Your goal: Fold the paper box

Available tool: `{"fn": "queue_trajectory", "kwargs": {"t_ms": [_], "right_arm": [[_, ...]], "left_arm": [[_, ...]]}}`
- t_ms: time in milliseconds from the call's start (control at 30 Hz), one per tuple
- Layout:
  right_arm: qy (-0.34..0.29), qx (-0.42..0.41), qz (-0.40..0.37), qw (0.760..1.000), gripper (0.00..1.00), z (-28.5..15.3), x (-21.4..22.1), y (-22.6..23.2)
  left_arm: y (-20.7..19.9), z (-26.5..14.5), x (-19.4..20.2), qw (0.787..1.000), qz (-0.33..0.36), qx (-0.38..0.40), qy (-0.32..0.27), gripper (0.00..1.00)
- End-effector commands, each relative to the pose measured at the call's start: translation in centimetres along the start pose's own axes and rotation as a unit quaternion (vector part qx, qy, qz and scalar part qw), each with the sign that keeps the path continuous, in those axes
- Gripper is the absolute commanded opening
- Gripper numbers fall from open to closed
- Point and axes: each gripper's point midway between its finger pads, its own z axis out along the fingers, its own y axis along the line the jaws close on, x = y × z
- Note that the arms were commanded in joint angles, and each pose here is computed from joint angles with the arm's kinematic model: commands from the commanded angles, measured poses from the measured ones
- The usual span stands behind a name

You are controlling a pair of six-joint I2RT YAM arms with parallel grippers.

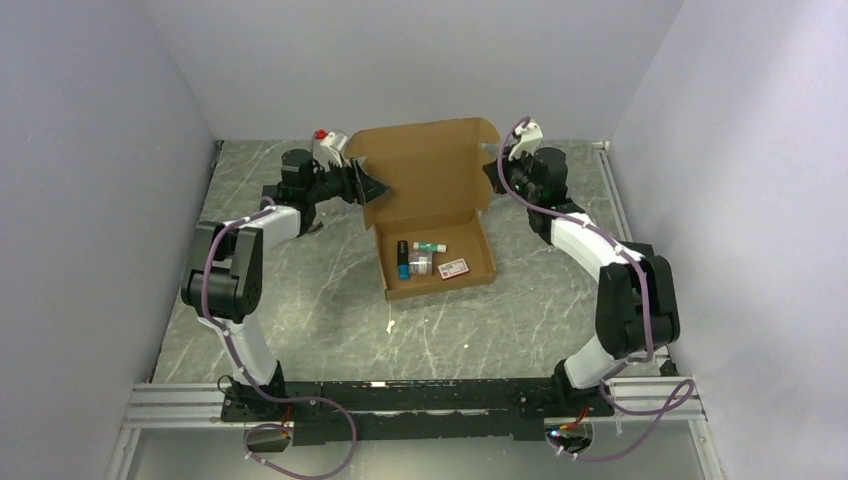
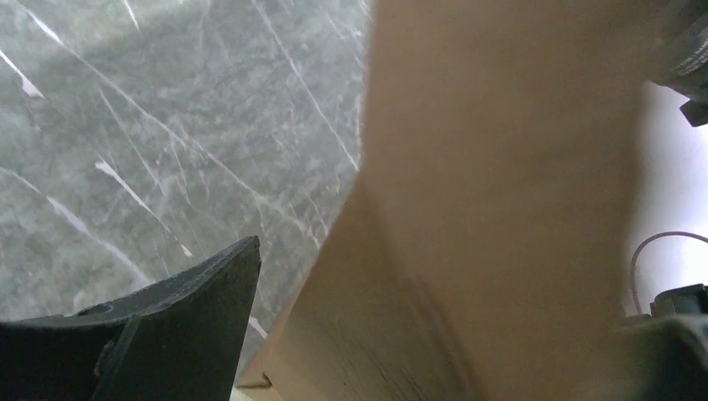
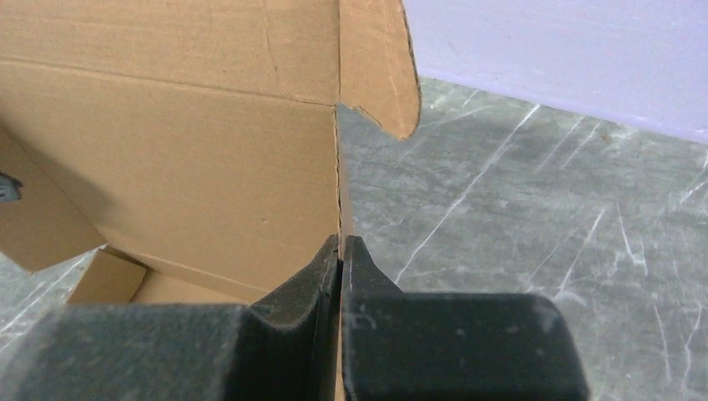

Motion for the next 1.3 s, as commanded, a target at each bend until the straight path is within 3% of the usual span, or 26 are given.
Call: {"fn": "queue_trajectory", "kwargs": {"t_ms": [0,533,633,867,1100,1267], "right_arm": [[-0.046,-0.001,-0.004,0.999,0.0,-1.9,-2.0,1.0],[-0.009,0.019,-0.01,1.0,0.02,-4.3,1.5,2.5],[-0.009,0.022,-0.012,1.0,0.02,-4.8,1.6,2.8],[0.009,0.02,-0.009,1.0,0.05,-5.5,3.0,3.8],[0.023,0.023,0.003,0.999,0.07,-6.3,3.7,4.0],[0.034,0.023,0.015,0.999,0.09,-6.3,4.0,4.4]], "left_arm": [[-0.9,-0.8,0.7,1.0,0.01,0.014,0.004,0.74],[-2.7,-4.3,0.8,0.997,-0.039,-0.073,-0.006,0.74],[-2.7,-4.7,1.3,0.995,-0.05,-0.09,0.003,0.71],[-2.5,-4.8,2.9,0.99,-0.09,-0.103,0.024,0.49],[-3.4,-5.0,3.3,0.987,-0.111,-0.108,0.029,0.45],[-4.1,-4.8,3.9,0.983,-0.143,-0.111,0.039,0.47]]}}
